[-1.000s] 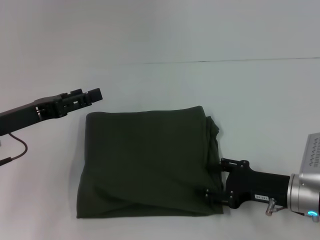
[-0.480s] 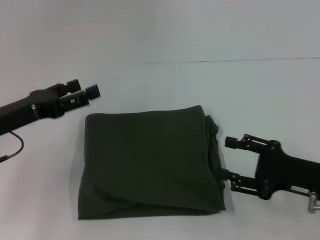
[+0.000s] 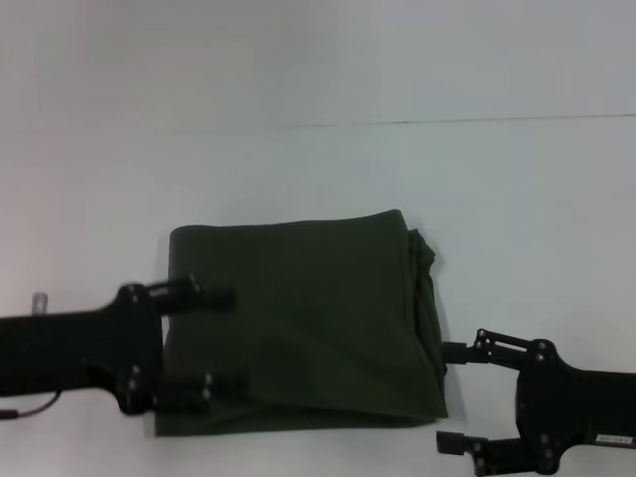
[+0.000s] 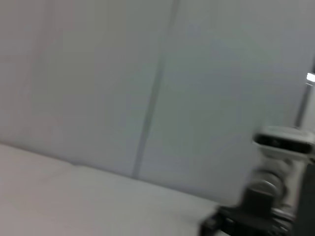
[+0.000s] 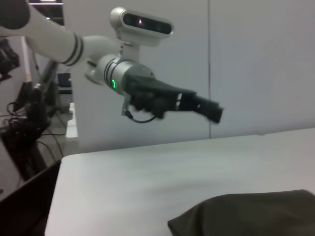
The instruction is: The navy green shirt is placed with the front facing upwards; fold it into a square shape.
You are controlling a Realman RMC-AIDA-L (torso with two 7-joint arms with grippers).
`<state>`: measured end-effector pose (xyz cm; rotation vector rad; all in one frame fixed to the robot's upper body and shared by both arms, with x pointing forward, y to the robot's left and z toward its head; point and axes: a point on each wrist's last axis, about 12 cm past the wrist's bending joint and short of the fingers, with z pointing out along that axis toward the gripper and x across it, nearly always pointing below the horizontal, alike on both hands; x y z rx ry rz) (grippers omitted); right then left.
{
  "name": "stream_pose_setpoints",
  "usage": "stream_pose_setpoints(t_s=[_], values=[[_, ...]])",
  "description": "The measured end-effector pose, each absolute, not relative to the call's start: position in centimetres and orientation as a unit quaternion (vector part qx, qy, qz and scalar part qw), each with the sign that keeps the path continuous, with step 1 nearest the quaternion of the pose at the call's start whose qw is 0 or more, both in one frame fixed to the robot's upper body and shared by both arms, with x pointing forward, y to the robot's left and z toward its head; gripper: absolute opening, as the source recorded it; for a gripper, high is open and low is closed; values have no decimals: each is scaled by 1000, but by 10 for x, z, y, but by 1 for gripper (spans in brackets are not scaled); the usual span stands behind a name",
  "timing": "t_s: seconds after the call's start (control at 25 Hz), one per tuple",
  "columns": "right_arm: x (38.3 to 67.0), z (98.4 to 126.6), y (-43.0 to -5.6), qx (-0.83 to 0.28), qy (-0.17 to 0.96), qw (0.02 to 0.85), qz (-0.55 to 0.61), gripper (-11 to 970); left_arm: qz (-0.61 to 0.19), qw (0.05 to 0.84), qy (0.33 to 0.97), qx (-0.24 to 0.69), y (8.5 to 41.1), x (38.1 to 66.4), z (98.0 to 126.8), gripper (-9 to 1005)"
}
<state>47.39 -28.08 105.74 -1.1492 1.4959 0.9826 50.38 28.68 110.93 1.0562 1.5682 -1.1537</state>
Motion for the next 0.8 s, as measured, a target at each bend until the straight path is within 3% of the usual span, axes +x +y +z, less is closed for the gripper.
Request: stream_pose_setpoints(t_s=[0.8], values=[[483,1050,-250,-484,603,461,435,920,-454,431,645,440,285,492,1093,920]])
